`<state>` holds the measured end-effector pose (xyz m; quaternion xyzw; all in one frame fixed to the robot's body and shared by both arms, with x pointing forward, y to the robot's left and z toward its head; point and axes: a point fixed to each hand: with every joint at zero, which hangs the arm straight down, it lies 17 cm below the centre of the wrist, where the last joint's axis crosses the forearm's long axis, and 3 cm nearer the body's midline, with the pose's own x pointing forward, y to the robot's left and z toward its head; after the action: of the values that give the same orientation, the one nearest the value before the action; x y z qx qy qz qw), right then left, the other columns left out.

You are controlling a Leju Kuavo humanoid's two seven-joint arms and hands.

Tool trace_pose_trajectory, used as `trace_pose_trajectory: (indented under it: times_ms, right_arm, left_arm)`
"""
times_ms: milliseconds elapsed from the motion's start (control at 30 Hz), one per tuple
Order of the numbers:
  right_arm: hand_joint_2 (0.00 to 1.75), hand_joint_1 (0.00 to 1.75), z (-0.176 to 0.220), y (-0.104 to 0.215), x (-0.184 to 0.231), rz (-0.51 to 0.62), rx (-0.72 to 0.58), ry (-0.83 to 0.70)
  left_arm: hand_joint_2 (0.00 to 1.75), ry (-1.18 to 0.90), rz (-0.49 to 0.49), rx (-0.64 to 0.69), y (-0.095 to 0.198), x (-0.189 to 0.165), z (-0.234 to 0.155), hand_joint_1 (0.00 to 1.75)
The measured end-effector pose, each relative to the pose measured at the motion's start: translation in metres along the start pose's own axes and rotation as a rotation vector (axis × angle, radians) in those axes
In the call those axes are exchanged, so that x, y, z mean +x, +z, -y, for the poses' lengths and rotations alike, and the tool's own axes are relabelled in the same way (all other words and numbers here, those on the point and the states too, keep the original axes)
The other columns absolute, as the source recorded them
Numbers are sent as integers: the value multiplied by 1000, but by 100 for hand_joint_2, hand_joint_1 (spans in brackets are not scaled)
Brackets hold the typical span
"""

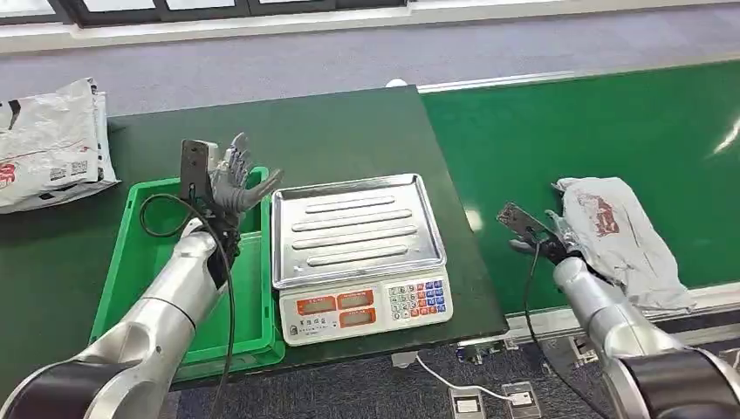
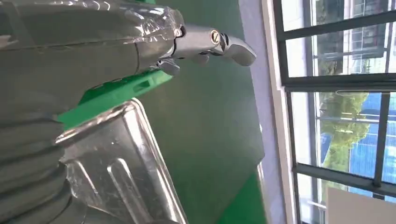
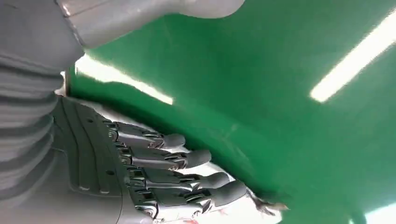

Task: Moved the parcel from conveyor to table for the left to box.

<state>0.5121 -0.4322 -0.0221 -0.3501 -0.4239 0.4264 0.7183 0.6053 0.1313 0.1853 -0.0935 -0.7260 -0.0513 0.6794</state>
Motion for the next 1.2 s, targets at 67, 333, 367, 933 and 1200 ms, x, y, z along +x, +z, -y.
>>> trace_pose_trajectory:
  times_ms: [67,333,367,933,1200]
  right_arm:
    - [175,0,-12,5,-12,-21,0,10]
    - [175,0,-82,27,-6,-129,30,247]
    - [175,0,-85,27,2,-106,34,246]
    - [175,0,-62,20,21,-151,-29,452]
    - [175,0,-51,19,6,-218,-6,517]
  left_arm:
    - [175,-3,-5,2,2,-3,-2,0]
    - [175,-7,-23,-5,5,-12,-2,0]
    - [175,-7,-24,-5,5,-12,-2,0]
    - [175,-14,-42,-8,7,-16,-1,0]
    - [175,-15,-42,-16,7,-16,4,0]
